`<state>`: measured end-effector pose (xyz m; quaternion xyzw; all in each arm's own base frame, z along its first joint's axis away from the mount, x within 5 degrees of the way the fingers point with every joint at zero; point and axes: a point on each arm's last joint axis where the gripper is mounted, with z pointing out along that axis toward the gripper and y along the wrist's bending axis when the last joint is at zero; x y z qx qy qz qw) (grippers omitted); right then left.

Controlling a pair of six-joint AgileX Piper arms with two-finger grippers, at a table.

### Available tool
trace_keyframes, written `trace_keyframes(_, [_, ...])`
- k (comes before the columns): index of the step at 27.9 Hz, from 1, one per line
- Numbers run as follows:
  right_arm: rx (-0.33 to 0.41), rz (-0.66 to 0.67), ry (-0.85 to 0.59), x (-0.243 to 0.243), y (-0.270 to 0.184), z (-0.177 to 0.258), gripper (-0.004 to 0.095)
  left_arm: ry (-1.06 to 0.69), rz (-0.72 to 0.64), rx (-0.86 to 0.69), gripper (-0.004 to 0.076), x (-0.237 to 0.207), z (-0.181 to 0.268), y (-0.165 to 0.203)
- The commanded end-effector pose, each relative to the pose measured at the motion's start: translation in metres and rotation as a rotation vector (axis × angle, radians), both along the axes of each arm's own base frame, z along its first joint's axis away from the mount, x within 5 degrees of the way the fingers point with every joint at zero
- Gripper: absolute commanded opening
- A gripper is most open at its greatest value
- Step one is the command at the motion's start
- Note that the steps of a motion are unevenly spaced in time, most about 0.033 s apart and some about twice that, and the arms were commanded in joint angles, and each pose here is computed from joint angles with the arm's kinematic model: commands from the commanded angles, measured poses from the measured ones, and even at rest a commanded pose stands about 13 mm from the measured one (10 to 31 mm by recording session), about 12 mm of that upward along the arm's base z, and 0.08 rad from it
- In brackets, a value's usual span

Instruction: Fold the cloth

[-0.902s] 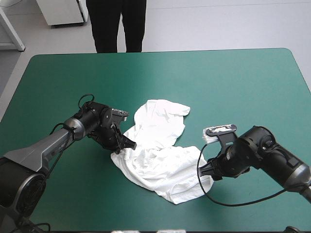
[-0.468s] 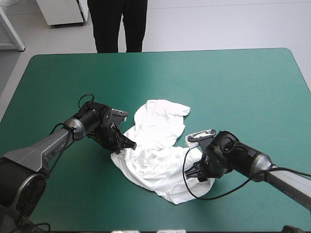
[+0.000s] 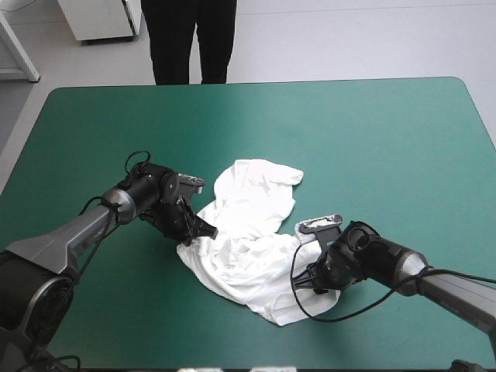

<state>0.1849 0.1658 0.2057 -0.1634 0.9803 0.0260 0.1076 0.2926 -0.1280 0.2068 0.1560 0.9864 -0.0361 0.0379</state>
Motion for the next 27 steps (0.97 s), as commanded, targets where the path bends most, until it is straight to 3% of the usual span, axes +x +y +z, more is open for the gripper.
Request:
trace_keyframes(1, [0.007, -0.022, 0.061, -0.008, -0.001, -0.015, 0.0264, -0.032, -0.013, 0.021, -0.0010, 0.000, 0.005, 0.004])
trace_keyframes(3, [0.007, -0.026, 0.068, -0.008, -0.001, -0.015, -0.0018, -0.038, -0.015, 0.022, -0.0010, 0.000, 0.006, 0.004])
trace_keyframes(9, [-0.016, -0.027, 0.065, -0.006, -0.001, 0.000, -0.0017, -0.030, -0.022, 0.038, -0.0010, -0.003, 0.009, 0.006])
trace_keyframes(13, [-0.029, -0.042, -0.069, 0.003, -0.006, 0.044, -0.0017, -0.090, -0.024, 0.023, -0.0010, -0.008, 0.041, 0.009])
trace_keyframes(16, [-0.041, -0.065, -0.163, 0.005, -0.018, 0.078, -0.0017, -0.205, -0.015, -0.016, -0.0010, -0.015, 0.079, 0.013])
trace_keyframes(23, [0.047, -0.100, -0.314, 0.006, -0.050, 0.157, -0.0017, -0.418, -0.003, -0.093, -0.0010, -0.035, 0.166, 0.022])
trace_keyframes(27, [0.102, -0.084, -0.516, 0.004, -0.064, 0.238, -0.0017, -0.632, 0.000, -0.177, -0.0010, -0.052, 0.247, 0.030])
